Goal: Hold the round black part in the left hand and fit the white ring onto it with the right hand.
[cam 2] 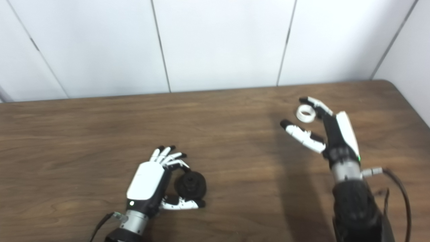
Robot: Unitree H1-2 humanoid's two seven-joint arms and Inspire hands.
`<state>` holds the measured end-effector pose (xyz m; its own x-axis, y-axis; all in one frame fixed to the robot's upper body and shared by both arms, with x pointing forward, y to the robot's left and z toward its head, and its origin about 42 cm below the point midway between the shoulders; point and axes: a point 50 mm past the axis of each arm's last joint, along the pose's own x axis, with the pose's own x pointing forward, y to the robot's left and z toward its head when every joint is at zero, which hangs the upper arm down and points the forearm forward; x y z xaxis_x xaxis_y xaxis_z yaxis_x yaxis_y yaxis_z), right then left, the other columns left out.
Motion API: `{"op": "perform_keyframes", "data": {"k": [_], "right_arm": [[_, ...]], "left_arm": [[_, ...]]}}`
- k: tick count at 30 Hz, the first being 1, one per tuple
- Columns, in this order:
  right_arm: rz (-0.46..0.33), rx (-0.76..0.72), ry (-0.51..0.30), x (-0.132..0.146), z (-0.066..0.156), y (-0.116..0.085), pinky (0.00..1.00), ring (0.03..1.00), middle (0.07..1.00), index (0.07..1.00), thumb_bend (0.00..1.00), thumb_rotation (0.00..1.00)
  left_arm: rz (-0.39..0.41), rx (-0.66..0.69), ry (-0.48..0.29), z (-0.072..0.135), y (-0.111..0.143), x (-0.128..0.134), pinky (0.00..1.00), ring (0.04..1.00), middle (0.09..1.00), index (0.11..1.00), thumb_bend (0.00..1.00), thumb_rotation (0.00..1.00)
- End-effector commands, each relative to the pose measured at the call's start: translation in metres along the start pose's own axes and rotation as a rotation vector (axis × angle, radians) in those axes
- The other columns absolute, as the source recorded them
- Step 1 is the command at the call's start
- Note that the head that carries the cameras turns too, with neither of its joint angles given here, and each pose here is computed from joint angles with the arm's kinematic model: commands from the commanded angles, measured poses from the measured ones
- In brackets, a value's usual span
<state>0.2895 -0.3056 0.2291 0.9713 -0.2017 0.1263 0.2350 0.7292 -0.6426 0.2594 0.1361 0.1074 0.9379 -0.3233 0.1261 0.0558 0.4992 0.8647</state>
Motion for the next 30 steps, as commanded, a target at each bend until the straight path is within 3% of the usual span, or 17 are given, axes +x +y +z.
{"op": "perform_keyframes", "data": {"k": [1,7,13,30], "right_arm": [[-0.047,-0.073,-0.039,0.013,0.011,-0.017,0.91,0.941,0.922,0.754,0.74,0.37],[-0.074,-0.239,-0.025,0.041,0.015,-0.045,1.00,0.991,0.966,0.715,0.77,0.26],[-0.052,-0.333,0.029,0.065,0.008,-0.060,1.00,0.996,0.971,0.711,0.82,0.24],[0.034,-0.429,0.133,0.115,-0.006,-0.046,1.00,1.000,0.982,0.710,0.84,0.21]], "left_arm": [[-0.058,-0.002,0.035,-0.011,-0.019,-0.015,1.00,0.943,0.816,0.484,0.52,0.05],[-0.059,0.001,0.037,-0.013,-0.026,-0.018,1.00,0.932,0.810,0.484,0.52,0.05],[-0.064,-0.014,0.045,-0.017,-0.029,-0.023,1.00,0.928,0.810,0.483,0.52,0.05],[-0.071,-0.005,0.052,-0.036,-0.018,-0.034,1.00,0.907,0.792,0.483,0.52,0.05]]}}
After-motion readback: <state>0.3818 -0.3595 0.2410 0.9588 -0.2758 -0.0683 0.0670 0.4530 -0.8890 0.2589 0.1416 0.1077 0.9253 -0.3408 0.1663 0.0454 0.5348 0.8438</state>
